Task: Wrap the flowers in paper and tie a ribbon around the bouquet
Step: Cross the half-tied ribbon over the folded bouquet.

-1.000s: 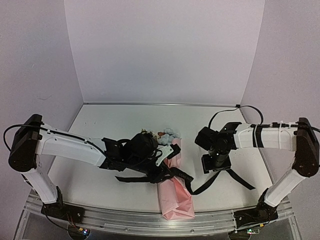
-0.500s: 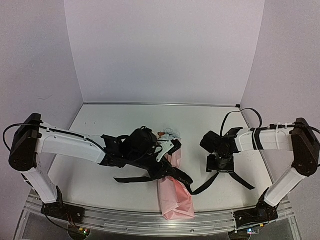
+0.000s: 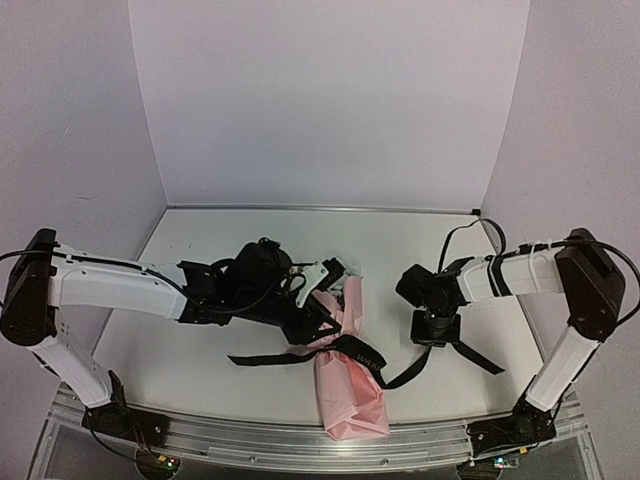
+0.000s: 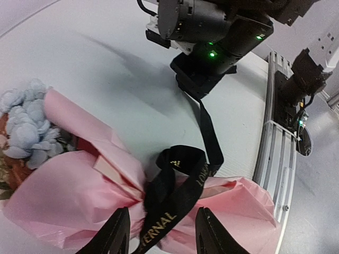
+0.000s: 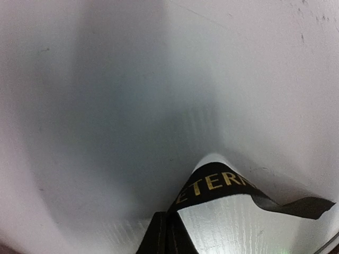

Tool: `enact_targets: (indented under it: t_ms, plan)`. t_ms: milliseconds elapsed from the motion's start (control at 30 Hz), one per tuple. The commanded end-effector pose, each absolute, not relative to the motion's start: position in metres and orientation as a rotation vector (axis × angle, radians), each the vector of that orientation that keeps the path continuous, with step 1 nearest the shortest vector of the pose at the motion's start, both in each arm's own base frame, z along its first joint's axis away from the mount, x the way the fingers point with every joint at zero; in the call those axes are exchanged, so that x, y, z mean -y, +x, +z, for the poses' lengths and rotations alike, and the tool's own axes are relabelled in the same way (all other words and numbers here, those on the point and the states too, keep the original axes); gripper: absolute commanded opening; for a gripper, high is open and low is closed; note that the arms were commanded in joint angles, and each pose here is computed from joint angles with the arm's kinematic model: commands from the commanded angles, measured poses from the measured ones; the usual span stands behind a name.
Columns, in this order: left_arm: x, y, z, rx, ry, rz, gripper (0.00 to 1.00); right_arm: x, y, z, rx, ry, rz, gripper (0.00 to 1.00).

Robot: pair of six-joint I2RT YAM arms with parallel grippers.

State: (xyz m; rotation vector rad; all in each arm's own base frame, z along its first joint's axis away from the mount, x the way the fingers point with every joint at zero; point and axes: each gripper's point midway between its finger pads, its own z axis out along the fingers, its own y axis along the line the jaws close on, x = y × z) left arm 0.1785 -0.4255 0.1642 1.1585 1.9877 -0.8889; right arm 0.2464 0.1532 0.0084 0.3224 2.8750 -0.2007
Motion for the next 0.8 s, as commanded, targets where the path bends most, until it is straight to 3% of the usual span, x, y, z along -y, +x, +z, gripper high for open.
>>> enact_targets:
  t_ms: [0, 167, 300, 500, 767]
  plan:
    - [0.410, 0.208, 0.207, -1.871, 1.032, -0.931, 0.47, -0.206, 0.294, 0.046, -2.860, 0.029, 0.050, 0.00]
    - [0.390, 0.233, 0.231, -1.756, 1.000, -0.938, 0.54, -0.298, 0.310, 0.117, -2.837, -0.340, 0.607, 0.00]
    - [0.386, 0.236, 0.234, -1.591, 1.135, -0.882, 0.57, -0.346, 0.278, 0.159, -2.753, -0.690, 0.880, 0.00]
    - [0.394, 0.256, 0.222, -1.419, 1.284, -0.718, 0.58, -0.353, 0.227, 0.179, -2.683, -0.953, 1.006, 0.00]
    - [0.421, 0.249, 0.210, -1.309, 1.505, -0.811, 0.59, -0.336, 0.209, 0.187, -2.602, -1.087, 0.902, 0.00]
